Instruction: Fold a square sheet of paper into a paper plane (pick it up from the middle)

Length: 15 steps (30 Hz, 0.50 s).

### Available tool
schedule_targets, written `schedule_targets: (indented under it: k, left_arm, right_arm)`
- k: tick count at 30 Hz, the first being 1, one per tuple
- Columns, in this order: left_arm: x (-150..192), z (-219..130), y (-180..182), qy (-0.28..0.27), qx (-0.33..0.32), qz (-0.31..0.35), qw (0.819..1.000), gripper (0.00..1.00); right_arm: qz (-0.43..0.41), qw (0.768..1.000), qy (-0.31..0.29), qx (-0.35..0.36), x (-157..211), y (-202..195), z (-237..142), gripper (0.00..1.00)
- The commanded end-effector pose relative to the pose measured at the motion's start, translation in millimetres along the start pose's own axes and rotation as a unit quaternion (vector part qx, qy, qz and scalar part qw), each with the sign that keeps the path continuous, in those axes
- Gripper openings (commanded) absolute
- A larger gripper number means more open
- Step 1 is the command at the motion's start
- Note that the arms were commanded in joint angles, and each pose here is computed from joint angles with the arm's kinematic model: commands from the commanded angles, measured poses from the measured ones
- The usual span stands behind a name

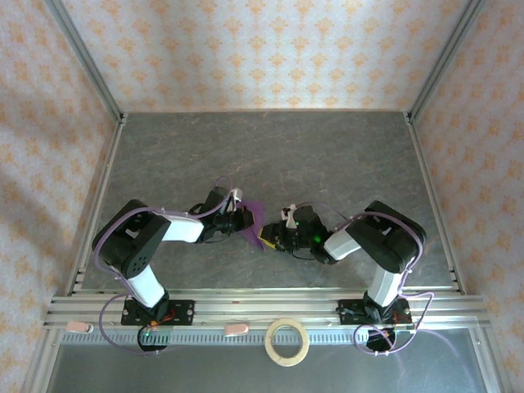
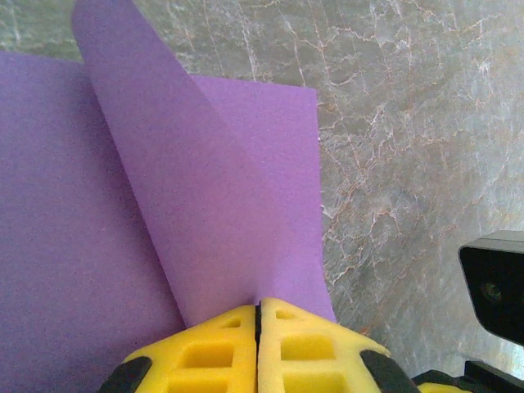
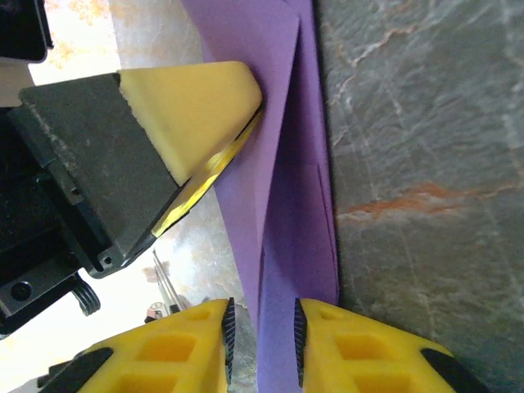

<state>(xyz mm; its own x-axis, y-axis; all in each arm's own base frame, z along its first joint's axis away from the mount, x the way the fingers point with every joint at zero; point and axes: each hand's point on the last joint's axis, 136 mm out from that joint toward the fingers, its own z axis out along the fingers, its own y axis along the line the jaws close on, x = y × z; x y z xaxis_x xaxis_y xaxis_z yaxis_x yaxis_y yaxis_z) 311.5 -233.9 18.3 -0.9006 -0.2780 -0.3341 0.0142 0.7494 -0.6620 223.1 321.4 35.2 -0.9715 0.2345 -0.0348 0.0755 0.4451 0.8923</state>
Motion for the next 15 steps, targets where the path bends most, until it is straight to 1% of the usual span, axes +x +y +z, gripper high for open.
schedule_targets:
  k: [1,3,5,8,10,11,13,15]
  left_arm:
    - [23,5,42,0.032,-0.074,-0.008,0.997,0.09]
    - [24,5,42,0.032,-0.074,-0.008,0.997,0.09]
    - [24,5,42,0.033,-0.075,-0.007,0.997,0.09]
    - [25,4,43,0.035,-0.076,-0.006,0.996,0.09]
    - [25,4,44,0.034,-0.079,-0.006,0.996,0.09]
    - [25,4,44,0.033,-0.078,-0.006,0.996,0.09]
    - [25,4,44,0.032,-0.077,-0.007,0.997,0.09]
    - [25,3,44,0.032,-0.078,-0.008,0.996,0.09]
  right_arm:
    - [0.005,0.999,0.010,0.050,9,-22,2,0.27]
    - [0.005,0.998,0.006,0.059,8,-24,2,0.21]
    - [0.001,0.998,0.011,0.060,11,-22,3,0.19]
    - [-0.005,0.997,0.015,0.074,15,-25,4,0.11]
    - [-0.003,0.996,0.015,0.087,16,-30,3,0.03]
    - [-0.003,0.996,0.014,0.093,16,-33,2,0.02]
    - [-0.005,0.995,0.016,0.094,18,-32,2,0.06]
    - [-0.005,0.995,0.013,0.096,18,-31,0,0.14]
